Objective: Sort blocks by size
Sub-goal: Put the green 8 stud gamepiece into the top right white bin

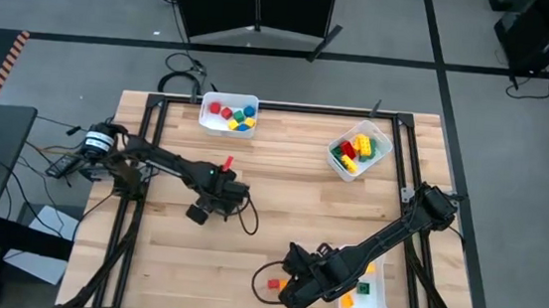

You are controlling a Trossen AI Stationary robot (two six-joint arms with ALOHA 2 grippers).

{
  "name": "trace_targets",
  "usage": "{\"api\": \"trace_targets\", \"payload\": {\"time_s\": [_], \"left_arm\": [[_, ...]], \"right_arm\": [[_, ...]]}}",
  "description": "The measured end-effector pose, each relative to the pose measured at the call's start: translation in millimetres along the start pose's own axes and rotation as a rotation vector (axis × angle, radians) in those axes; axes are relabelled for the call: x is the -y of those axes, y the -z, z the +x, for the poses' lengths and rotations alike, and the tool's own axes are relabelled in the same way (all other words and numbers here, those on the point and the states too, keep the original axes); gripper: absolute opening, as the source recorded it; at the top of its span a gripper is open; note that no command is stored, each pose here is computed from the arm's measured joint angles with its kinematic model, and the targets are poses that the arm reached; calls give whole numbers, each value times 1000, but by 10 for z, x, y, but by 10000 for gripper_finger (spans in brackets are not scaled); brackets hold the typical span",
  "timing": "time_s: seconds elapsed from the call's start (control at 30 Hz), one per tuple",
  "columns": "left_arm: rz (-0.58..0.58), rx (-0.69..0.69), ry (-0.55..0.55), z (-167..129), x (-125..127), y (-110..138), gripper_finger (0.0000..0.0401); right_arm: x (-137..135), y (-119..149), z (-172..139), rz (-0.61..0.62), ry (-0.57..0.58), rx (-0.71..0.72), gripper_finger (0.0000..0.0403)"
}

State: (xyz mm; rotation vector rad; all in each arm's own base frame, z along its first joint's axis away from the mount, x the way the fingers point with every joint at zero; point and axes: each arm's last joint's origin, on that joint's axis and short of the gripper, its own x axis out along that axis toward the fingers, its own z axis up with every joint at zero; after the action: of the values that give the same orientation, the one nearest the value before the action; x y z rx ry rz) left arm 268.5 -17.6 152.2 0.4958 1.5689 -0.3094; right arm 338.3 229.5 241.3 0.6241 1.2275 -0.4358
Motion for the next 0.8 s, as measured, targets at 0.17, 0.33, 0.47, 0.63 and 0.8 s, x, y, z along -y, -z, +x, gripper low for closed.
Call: {"api": "trace_targets", "payload": {"time_s": [0.17, 0.33, 0.47, 0.63, 0.8], "left_arm": [[-147, 55, -26, -172, -69, -94, 144], [-282, 135, -42, -390, -154, -220, 144], [-368, 218, -55, -595, -230, -328, 144], [-478, 367, -83, -865, -339, -475, 144], [-561, 519, -111, -1048, -464, -634, 150]], "right_arm": [[1, 12, -1, -71, 1, -10, 222], [30, 119, -140, -115, 15, -5, 222], [99, 270, -440, -130, 22, 76, 222], [218, 486, -734, -164, 5, 93, 222], [387, 753, -728, -216, 36, 72, 222]]}}
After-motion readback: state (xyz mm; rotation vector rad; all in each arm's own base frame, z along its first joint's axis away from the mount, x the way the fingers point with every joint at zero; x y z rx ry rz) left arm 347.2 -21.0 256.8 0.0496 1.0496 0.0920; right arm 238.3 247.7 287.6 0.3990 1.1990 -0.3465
